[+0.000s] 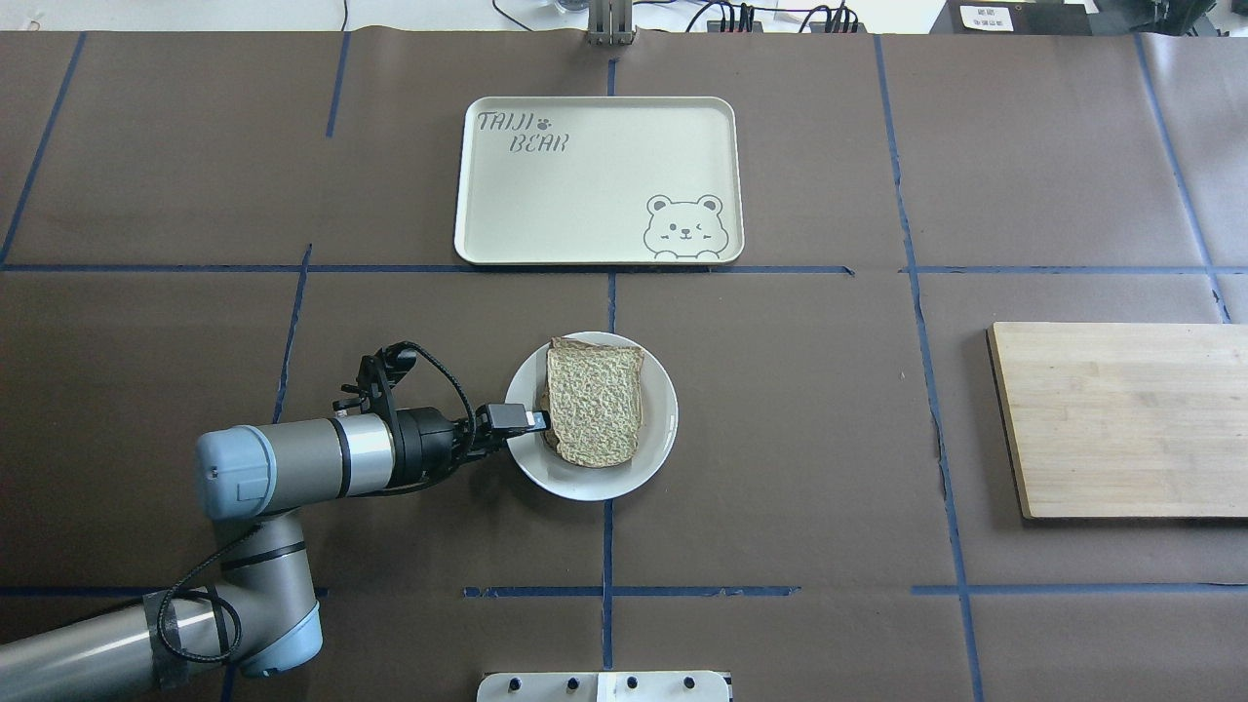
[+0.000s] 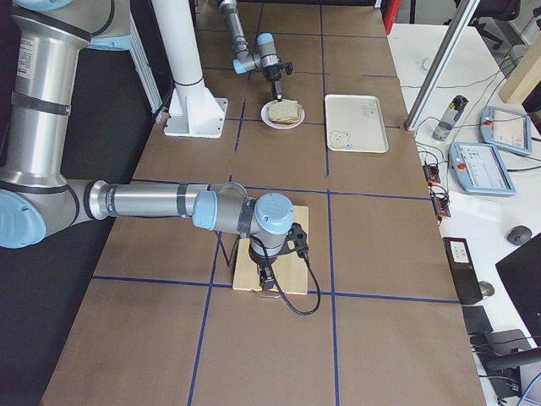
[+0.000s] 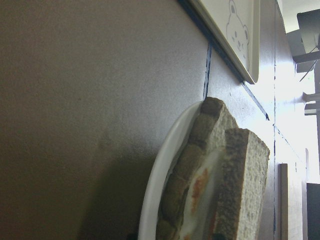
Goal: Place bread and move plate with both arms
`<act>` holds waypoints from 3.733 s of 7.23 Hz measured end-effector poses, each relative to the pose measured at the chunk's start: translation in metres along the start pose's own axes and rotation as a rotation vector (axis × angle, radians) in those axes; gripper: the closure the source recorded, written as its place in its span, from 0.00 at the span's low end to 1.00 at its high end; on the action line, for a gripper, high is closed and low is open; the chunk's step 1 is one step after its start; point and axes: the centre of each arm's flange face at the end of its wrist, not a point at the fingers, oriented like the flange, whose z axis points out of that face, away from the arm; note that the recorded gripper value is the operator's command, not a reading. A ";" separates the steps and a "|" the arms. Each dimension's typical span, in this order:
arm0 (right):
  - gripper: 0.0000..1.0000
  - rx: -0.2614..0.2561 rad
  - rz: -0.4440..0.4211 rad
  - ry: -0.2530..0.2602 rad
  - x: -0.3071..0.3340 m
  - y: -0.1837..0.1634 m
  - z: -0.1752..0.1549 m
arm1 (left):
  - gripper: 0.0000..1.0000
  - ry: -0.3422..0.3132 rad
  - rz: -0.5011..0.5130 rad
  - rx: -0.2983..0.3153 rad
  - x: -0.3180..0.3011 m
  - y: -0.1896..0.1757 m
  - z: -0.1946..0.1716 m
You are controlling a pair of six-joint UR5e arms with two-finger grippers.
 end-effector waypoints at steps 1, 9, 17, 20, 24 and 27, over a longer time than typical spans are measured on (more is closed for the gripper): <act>0.00 0.000 0.000 0.000 0.000 0.000 0.000 | 0.95 0.000 0.000 0.000 0.000 0.000 0.000; 0.00 0.000 0.000 0.000 0.000 0.000 0.000 | 1.00 0.200 -0.138 0.038 0.038 -0.009 -0.012; 0.00 0.004 -0.004 0.001 -0.001 -0.002 -0.001 | 1.00 0.122 -0.329 0.355 0.076 -0.189 0.059; 0.00 0.003 -0.004 0.001 -0.001 -0.003 -0.001 | 1.00 0.065 -0.342 0.426 0.091 -0.215 0.110; 0.00 0.003 -0.003 0.001 0.000 -0.003 -0.001 | 0.60 0.021 -0.333 0.436 0.074 -0.220 0.115; 0.00 0.005 -0.005 -0.001 -0.001 -0.003 -0.002 | 0.19 0.002 -0.270 0.435 0.070 -0.229 0.107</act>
